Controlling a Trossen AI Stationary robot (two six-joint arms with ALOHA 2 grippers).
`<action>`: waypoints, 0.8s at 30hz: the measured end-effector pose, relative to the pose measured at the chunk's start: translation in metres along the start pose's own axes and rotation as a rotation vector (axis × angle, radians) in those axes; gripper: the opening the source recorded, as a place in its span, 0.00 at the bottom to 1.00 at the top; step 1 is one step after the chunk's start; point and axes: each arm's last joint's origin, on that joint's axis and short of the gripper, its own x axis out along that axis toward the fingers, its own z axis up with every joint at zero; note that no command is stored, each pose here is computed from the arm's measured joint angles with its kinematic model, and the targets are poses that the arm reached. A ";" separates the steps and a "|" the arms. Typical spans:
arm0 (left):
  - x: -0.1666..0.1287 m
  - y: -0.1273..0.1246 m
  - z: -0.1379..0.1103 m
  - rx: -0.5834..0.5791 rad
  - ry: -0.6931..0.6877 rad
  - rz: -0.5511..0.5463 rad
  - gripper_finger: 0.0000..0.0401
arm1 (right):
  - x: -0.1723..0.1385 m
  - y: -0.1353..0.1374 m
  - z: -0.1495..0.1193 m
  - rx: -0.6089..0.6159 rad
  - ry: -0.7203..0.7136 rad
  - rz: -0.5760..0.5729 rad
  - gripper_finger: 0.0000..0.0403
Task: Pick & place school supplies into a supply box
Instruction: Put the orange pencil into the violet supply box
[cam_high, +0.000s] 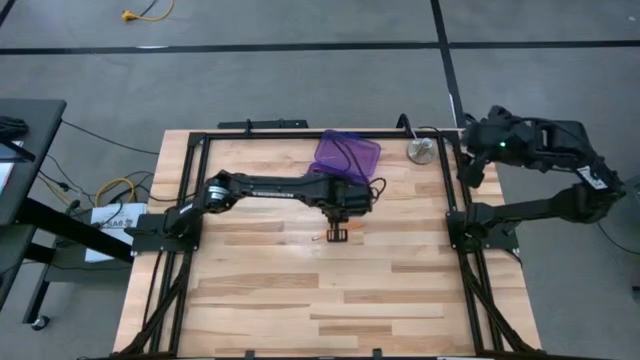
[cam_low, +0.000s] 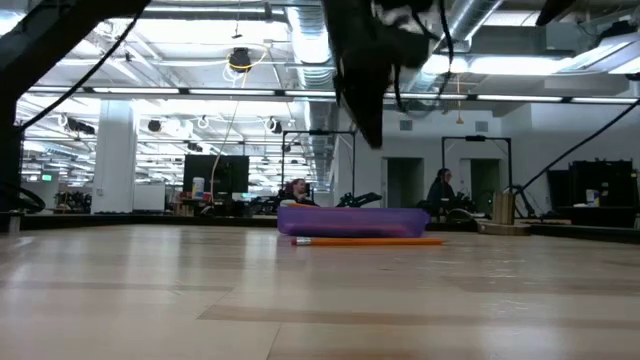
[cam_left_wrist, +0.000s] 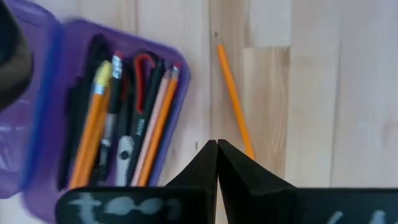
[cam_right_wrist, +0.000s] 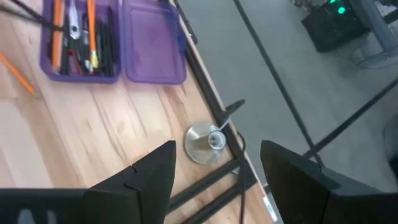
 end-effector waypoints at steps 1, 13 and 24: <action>-0.009 0.001 0.000 0.001 -0.016 0.001 0.00 | -0.002 0.000 -0.002 0.010 -0.008 0.006 0.57; -0.180 -0.033 -0.021 0.104 -0.517 -0.154 0.00 | -0.006 -0.001 0.002 0.128 -0.113 0.081 0.57; -0.177 -0.056 -0.057 0.232 -0.729 -0.284 0.00 | 0.033 0.026 -0.017 0.204 -0.077 0.212 0.57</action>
